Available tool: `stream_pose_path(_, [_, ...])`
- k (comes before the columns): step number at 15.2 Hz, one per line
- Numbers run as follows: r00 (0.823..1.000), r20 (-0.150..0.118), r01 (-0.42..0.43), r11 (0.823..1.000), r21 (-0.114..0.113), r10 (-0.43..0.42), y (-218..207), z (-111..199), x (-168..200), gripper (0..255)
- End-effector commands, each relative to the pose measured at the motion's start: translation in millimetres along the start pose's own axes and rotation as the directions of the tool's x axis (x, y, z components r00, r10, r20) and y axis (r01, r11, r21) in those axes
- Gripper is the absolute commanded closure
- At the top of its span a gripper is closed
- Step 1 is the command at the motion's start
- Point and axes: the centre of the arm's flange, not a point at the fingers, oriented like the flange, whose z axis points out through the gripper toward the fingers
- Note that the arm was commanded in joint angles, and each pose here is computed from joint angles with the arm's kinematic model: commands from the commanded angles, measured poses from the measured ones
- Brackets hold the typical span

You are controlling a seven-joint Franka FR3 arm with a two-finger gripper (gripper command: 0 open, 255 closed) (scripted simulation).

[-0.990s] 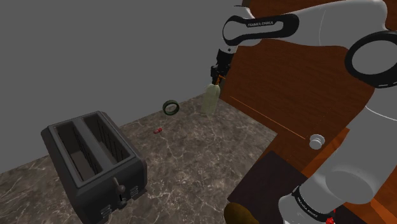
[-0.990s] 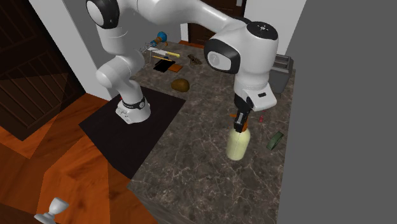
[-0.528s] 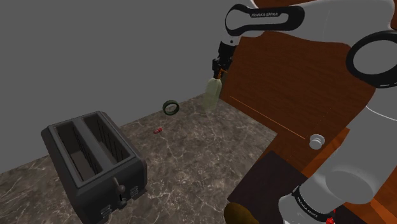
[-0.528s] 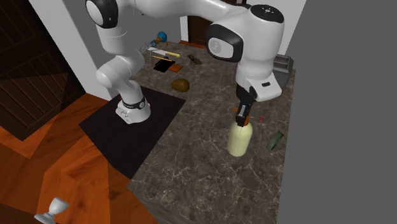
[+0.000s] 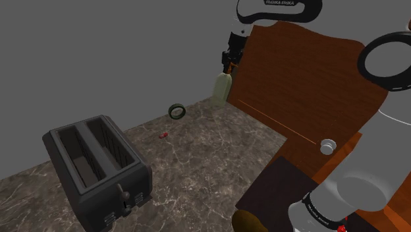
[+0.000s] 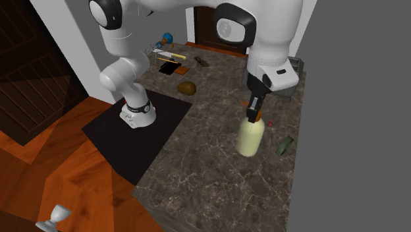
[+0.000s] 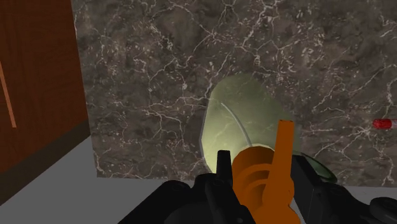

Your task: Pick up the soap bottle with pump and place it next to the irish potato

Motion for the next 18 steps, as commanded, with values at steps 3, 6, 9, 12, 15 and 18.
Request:
stream_pose_path(3, [1.0,0.0,0.0,1.0,0.0,0.0,-20,-15,-16,255])
stream_pose_path(6, [1.0,0.0,0.0,1.0,0.0,0.0,-49,-24,-41,255])
stream_pose_path(9, [1.0,0.0,0.0,1.0,0.0,0.0,-79,-32,-66,255])
stream_pose_path(12, [1.0,0.0,0.0,1.0,0.0,0.0,-109,-41,-90,255])
stream_pose_path(15, [1.0,0.0,0.0,1.0,0.0,0.0,-139,-50,-115,255])
stream_pose_path(18, [1.0,0.0,0.0,1.0,0.0,0.0,-168,-58,-140,255])
